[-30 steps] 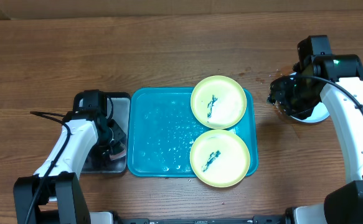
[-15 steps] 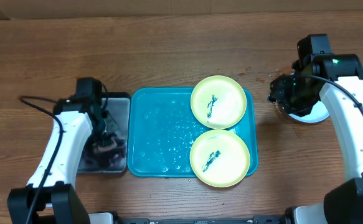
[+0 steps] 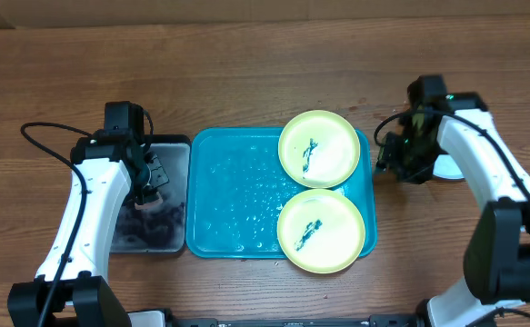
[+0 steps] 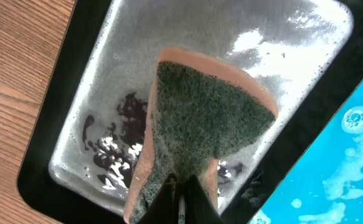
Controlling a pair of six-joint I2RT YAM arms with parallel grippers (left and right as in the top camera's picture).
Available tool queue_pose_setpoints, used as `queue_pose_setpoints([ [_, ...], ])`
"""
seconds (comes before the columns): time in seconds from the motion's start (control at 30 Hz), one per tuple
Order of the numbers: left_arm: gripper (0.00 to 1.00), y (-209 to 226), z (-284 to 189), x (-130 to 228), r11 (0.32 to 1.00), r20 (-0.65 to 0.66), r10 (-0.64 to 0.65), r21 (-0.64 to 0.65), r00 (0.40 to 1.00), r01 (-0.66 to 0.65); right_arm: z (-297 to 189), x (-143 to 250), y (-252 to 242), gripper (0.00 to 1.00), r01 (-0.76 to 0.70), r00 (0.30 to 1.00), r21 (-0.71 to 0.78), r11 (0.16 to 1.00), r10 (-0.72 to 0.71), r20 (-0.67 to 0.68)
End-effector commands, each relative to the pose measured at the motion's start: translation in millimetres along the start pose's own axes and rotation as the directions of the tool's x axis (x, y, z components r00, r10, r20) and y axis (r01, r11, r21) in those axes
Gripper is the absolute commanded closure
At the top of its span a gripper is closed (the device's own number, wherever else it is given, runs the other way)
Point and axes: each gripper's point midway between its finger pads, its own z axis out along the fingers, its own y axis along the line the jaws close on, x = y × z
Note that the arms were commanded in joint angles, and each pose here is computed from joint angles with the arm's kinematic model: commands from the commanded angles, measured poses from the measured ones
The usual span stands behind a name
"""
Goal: Clean dirty plates on tray and stack at the side
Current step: 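Move the right gripper to the upper yellow plate and grasp its rim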
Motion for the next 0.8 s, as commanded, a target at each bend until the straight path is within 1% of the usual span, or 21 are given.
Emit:
queue_pose_setpoints([
  [0.0, 0.96, -1, -7, -4, 1.000, 0.019, 0.022, 0.006, 1.000, -0.022, 13, 9, 16, 0.48, 0.086, 0.996, -0.086, 0.993, -0.088, -0.026],
  [0.07, 0.96, -2, -7, -3, 1.000, 0.013, 0.022, 0.011, 1.000, -0.022, 15, 6, 21, 0.48, 0.104, 0.994, -0.091, 0.990, -0.106, -0.008],
  [0.17, 0.96, -3, -7, -1, 1.000, 0.006, 0.022, 0.021, 1.000, -0.022, 16, -1, 41, 0.48, 0.190, 0.982, -0.146, 0.971, -0.185, 0.047],
  [0.2, 0.96, -3, -7, -1, 1.000, 0.004, 0.023, 0.021, 1.000, -0.023, 17, -9, 55, 0.47, 0.243, 0.969, -0.169, 0.955, -0.229, 0.098],
  [0.3, 0.96, -3, -7, 0, 1.000, -0.001, 0.024, 0.018, 1.000, -0.024, 20, -19, 73, 0.46, 0.291, 0.951, -0.179, 0.940, -0.264, 0.162],
  [0.5, 0.96, -1, -7, 3, 1.000, -0.014, 0.026, 0.013, 1.000, -0.026, 48, -36, 85, 0.45, 0.289, 0.948, -0.163, 0.943, -0.259, 0.185],
  [0.6, 0.96, -1, -7, 5, 1.000, -0.019, 0.027, 0.010, 0.999, -0.027, 63, -39, 79, 0.50, 0.258, 0.958, -0.144, 0.955, -0.235, 0.163],
  [0.77, 0.96, -1, -7, 4, 1.000, -0.017, 0.027, 0.011, 0.999, -0.026, 46, -43, 89, 0.50, 0.300, 0.944, -0.143, 0.943, -0.272, 0.186],
])
